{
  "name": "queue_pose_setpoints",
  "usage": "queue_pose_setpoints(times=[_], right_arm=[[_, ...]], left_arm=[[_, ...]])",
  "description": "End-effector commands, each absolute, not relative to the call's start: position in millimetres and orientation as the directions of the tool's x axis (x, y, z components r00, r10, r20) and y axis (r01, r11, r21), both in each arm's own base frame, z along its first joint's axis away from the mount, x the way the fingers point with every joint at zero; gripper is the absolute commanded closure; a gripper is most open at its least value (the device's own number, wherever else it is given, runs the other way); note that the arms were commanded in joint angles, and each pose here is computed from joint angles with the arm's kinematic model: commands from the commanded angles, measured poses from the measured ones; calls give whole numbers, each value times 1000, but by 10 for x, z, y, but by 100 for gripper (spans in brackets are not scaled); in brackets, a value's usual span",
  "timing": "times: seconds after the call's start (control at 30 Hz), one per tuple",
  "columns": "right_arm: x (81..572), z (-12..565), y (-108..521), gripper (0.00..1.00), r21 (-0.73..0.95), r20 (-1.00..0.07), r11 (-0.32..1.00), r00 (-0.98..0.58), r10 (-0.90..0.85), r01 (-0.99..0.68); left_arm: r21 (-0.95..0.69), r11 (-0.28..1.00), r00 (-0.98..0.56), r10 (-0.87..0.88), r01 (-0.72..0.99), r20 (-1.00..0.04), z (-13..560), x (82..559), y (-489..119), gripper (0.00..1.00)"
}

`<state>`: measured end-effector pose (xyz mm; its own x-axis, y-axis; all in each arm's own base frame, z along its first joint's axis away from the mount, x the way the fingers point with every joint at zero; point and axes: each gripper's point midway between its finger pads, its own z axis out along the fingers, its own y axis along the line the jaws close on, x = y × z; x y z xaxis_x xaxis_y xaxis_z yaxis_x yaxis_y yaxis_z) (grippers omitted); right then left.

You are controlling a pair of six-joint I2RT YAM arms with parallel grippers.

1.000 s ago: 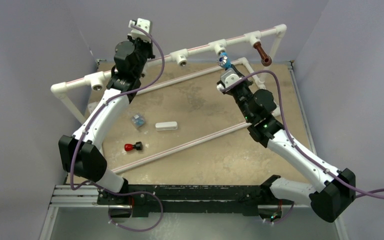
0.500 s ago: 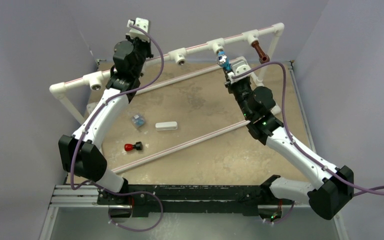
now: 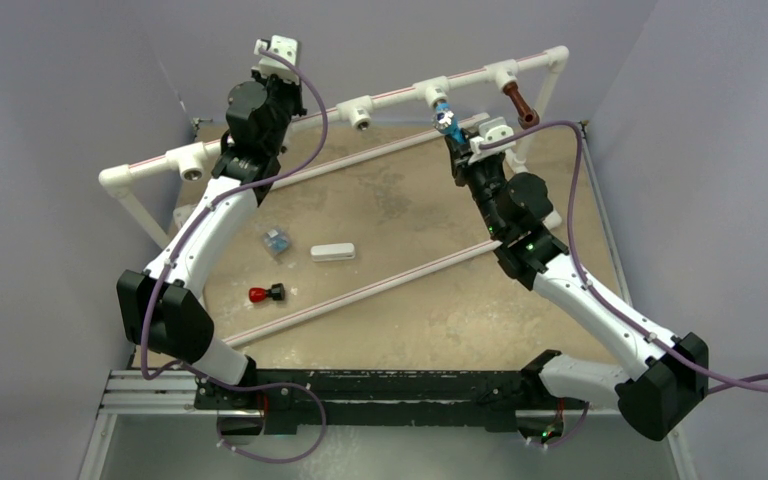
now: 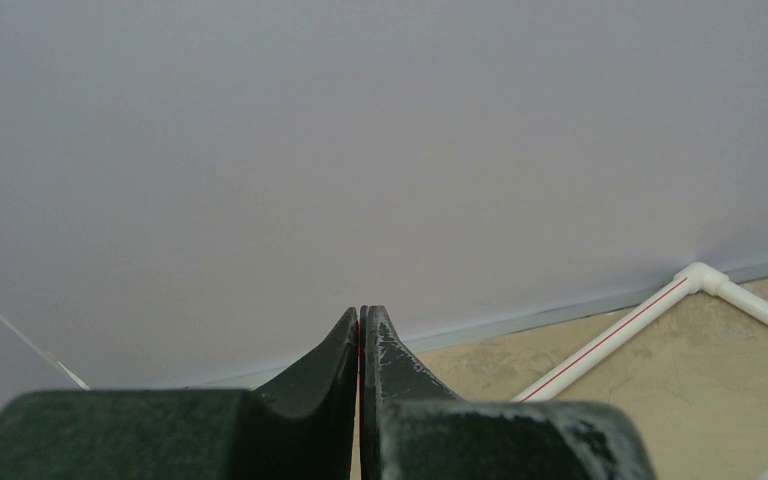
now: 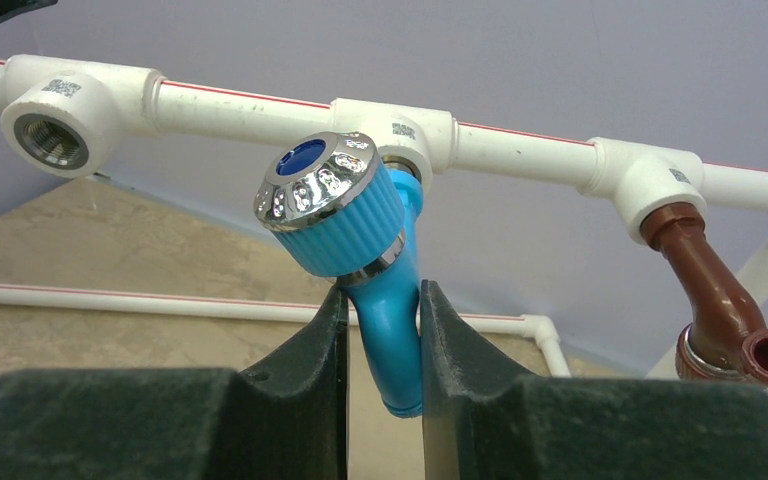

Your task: Install the water faucets

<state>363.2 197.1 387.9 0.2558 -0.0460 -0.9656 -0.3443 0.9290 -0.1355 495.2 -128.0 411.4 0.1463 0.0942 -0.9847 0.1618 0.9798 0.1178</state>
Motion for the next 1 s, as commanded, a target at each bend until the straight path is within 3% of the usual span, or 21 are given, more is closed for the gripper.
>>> queue_pose_setpoints(times=[0.0, 0.3, 0.5, 0.97], right_arm=[[3593, 4244, 2115, 100, -19, -942, 918, 314, 116, -395], [3699, 4096, 1994, 96, -194, -934, 937, 348, -86, -291], [3789, 4080, 2006, 79, -250, -923, 932, 356, -147, -261], [3915, 4144, 1986, 56, -329, -892, 925, 384, -238, -192]], left_arm=[[143, 951, -30, 157, 275, -987, 3472, 4909, -1521, 100], [143, 950, -34, 158, 276, -987, 3452, 4920, -1524, 100], [144, 951, -37, 160, 275, -986, 3438, 4926, -1525, 100], [149, 950, -39, 166, 274, -985, 3416, 4943, -1526, 100]])
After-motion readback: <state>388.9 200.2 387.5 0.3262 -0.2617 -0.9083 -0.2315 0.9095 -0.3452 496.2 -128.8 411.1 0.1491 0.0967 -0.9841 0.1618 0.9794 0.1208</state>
